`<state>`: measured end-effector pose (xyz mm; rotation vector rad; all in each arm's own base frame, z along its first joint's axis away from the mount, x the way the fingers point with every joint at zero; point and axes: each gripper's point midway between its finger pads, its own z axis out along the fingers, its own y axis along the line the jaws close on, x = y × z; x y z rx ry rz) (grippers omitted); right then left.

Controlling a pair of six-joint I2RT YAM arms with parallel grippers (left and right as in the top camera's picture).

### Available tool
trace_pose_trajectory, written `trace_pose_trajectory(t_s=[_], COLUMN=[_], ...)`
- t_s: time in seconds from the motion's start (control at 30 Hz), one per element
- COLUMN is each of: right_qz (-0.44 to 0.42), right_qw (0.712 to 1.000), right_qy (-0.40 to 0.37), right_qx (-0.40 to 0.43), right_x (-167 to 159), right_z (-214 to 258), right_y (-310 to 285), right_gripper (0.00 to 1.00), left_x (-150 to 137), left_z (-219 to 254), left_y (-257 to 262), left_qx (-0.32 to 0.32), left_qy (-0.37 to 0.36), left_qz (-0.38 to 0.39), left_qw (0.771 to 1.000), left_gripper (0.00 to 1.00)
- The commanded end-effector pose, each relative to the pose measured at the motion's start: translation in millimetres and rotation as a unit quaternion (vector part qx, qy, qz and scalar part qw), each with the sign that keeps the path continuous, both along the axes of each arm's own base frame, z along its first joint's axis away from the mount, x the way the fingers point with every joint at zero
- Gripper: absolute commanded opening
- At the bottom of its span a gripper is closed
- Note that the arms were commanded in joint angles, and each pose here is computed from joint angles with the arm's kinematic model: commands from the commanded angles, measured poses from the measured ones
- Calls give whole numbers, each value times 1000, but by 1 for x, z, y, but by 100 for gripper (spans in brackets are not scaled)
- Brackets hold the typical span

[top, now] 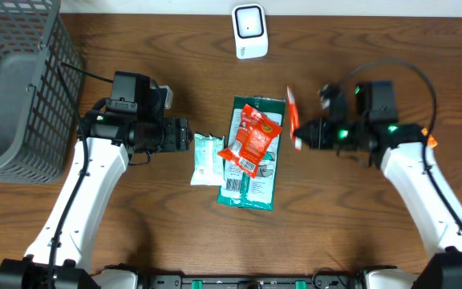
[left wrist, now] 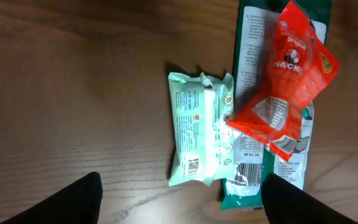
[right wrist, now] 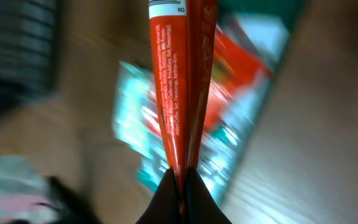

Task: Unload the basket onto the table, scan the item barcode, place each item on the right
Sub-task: 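Raise the Nescafe stick up to the white scanner with the right gripper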

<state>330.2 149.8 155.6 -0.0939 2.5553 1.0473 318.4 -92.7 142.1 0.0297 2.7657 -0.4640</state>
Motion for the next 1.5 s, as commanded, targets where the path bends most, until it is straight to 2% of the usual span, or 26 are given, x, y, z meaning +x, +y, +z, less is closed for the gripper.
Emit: trace_pose_trajectory(t_s=[0.0,0.2,0.33,0.47,0.63,0.8,0.9,1.17,1.47], right_qz=[26,112,126,121,54,0,-2,6,-3], right_qw=[991,954,936,923,923,922,916,907,906], right_qy=[-32,-66,-62,-68,-33,31,38,59,103], right_qx=[124,271,324,359,379,385,400,418,410], right_x=[17,49,87,124,184,220,237,268,269], right_z=[79,164,187,190,128,56,33,-6,-55], right_y=[26,55,64,71,71,70,72,88,105], right_gripper=[1,1,1,1,1,1,1,1,1], left_x=[2,2,2,2,2,2,2,2,2], left_z=[6,6,6,6,6,6,6,6,6], left_y=[1,1,1,1,1,1,1,1,1], left_qx=[1,1,1,1,1,1,1,1,1], left_qy=[-7,-7,-7,-7,-7,-7,-7,-7,-7], left_qz=[4,4,4,4,4,4,4,4,4], left_qw=[1000,1000,1000,1000,1000,1000,1000,1000,1000], left_gripper=[82,82,82,82,82,82,82,82,82])
